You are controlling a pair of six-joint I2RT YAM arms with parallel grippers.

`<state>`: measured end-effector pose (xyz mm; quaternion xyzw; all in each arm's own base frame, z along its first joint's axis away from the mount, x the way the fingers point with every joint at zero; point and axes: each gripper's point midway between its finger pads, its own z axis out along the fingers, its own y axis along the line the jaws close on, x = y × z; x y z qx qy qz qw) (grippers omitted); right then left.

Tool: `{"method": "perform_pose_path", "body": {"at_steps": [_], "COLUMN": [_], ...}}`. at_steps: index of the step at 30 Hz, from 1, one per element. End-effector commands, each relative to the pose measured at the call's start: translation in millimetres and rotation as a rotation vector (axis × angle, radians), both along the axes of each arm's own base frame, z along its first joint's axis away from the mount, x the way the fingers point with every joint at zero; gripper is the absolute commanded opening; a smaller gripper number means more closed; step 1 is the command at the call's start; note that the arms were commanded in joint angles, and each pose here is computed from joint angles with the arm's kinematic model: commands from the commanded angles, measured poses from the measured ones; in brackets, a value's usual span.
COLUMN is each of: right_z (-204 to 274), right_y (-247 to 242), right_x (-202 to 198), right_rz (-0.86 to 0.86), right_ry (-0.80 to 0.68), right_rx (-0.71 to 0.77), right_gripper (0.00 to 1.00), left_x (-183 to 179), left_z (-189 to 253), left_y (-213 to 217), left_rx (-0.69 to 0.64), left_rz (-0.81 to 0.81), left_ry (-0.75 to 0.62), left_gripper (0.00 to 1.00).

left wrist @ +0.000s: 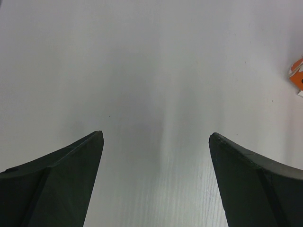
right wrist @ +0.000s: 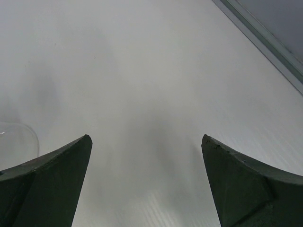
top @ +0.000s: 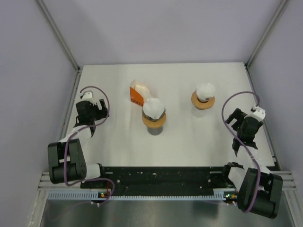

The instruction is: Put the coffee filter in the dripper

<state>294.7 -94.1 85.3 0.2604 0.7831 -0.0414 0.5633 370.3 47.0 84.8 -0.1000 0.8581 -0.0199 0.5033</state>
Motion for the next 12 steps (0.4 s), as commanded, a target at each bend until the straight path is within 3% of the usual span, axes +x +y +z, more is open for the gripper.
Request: {"method": "perform_pose_path", "body": {"at_steps": [1,7,12], "right_z": [29.0,29.5,25.8], "right_y": [-6.6,-5.5,0.8], "right_x": [9.5,11.2,15.2], "right_rz": [-0.013,-0.003,0.032], "right_ry": [-0.12,-0.138,-0.156], "right_rx": [-0.049,-0.049,-0.037], "right_gripper": [0.99,0.99,0.99], "left_x": [12.9,11.4,8.7], "left_z": [15.4,8.0,20.7], "left_y": [-0.9,6.7,11.2], "left_rx": [0.014,0.027,0.073], "left_rz": [-0.025,0.016,0.032], "left_ry": [-0.126,-0.111,-0.208], "left_gripper": [0.99,0.99,0.99]}}
